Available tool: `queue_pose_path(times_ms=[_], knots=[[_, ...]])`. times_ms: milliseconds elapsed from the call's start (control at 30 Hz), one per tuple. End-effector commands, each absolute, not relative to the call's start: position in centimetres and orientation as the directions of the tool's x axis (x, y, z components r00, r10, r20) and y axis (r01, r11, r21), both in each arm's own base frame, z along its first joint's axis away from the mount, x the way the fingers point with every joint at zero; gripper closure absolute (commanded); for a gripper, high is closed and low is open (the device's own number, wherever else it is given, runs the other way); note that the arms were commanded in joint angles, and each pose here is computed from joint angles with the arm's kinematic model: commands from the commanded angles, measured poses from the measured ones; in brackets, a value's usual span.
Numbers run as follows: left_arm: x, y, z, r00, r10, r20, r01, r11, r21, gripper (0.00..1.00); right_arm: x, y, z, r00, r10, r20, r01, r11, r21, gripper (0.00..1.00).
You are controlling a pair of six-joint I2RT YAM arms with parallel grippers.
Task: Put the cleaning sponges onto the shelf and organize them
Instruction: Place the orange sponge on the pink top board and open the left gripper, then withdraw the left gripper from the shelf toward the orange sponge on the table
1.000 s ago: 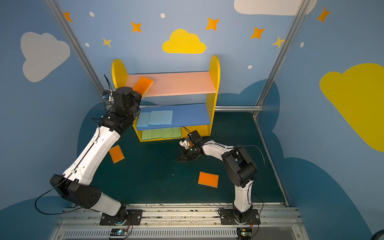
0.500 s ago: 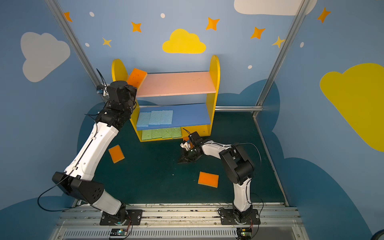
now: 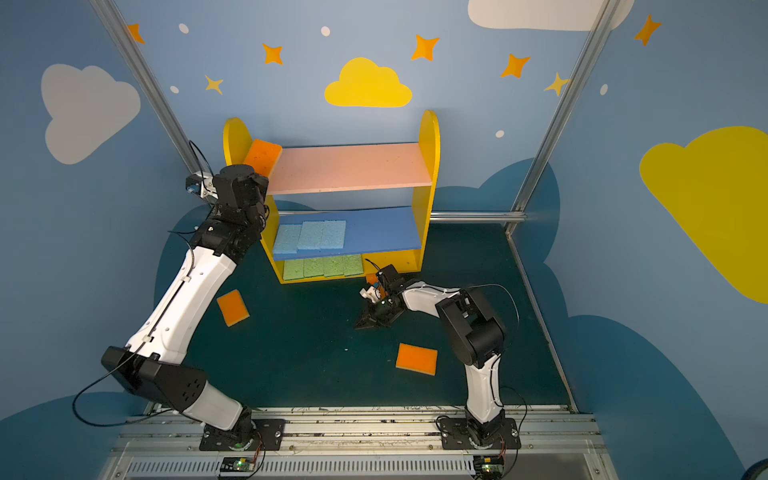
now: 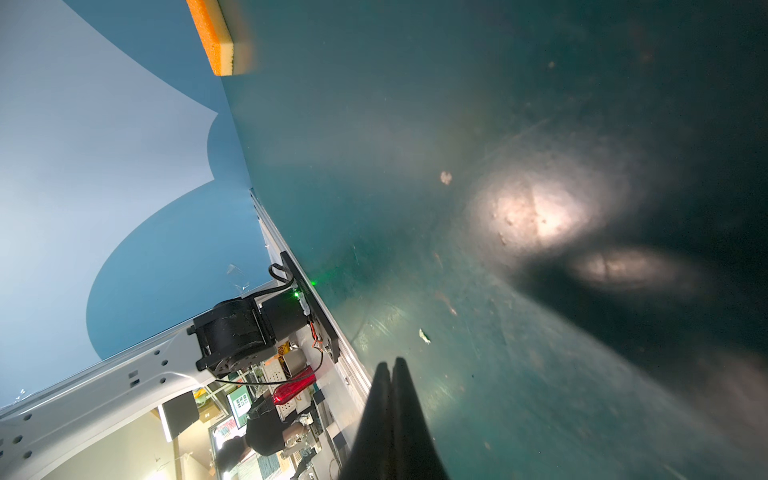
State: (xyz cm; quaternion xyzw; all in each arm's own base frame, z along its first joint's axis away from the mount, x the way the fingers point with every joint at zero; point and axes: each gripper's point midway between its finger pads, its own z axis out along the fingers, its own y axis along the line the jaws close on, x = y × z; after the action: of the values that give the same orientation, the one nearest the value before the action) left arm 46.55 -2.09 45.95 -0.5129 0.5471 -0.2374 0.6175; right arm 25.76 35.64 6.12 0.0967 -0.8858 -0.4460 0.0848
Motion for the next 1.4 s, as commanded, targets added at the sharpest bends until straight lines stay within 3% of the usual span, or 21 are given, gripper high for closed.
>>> queue_pose_path(times_ms=[0,300,533,867,1000,1133,1367], knots=[[46.1,-1.2,46.1,0.328,-0.843,-0.427,-0.278,0.346,-0.896,0.97,25.7,35.5,5.3,-0.965,-0.248,0.089,-0.077,0.588,0.805,1.00],[46.7,-1.5,45.2,0.314,-0.849,-0.425,-0.289,0.341,-0.895,0.97,25.7,35.5,5.0,-0.964,-0.247,0.096,-0.070,0.586,0.807,1.00],[47.1,-2.1,44.9,0.293,-0.861,-0.416,-0.270,0.342,-0.900,0.59,25.7,35.4,5.1,-0.965,-0.247,0.092,-0.073,0.586,0.807,1.00],[46.9,-2.9,46.5,0.274,-0.865,-0.420,-0.214,0.370,-0.904,0.35,25.7,35.3,5.4,-0.965,-0.246,0.086,-0.077,0.583,0.808,1.00],[46.1,-3.3,47.9,0.275,-0.842,-0.465,-0.190,0.426,-0.885,0.17,25.9,35.3,5.9,-0.967,-0.245,0.070,-0.089,0.583,0.808,1.00],[45.1,-3.9,49.1,0.267,-0.825,-0.499,-0.147,0.477,-0.867,0.03,25.8,35.1,6.4,-0.968,-0.241,0.063,-0.094,0.587,0.804,0.93],[42.4,-4.9,49.5,0.198,-0.816,-0.543,-0.058,0.543,-0.837,0.00,25.9,34.4,8.4,-0.973,-0.232,0.008,-0.139,0.606,0.783,0.86]])
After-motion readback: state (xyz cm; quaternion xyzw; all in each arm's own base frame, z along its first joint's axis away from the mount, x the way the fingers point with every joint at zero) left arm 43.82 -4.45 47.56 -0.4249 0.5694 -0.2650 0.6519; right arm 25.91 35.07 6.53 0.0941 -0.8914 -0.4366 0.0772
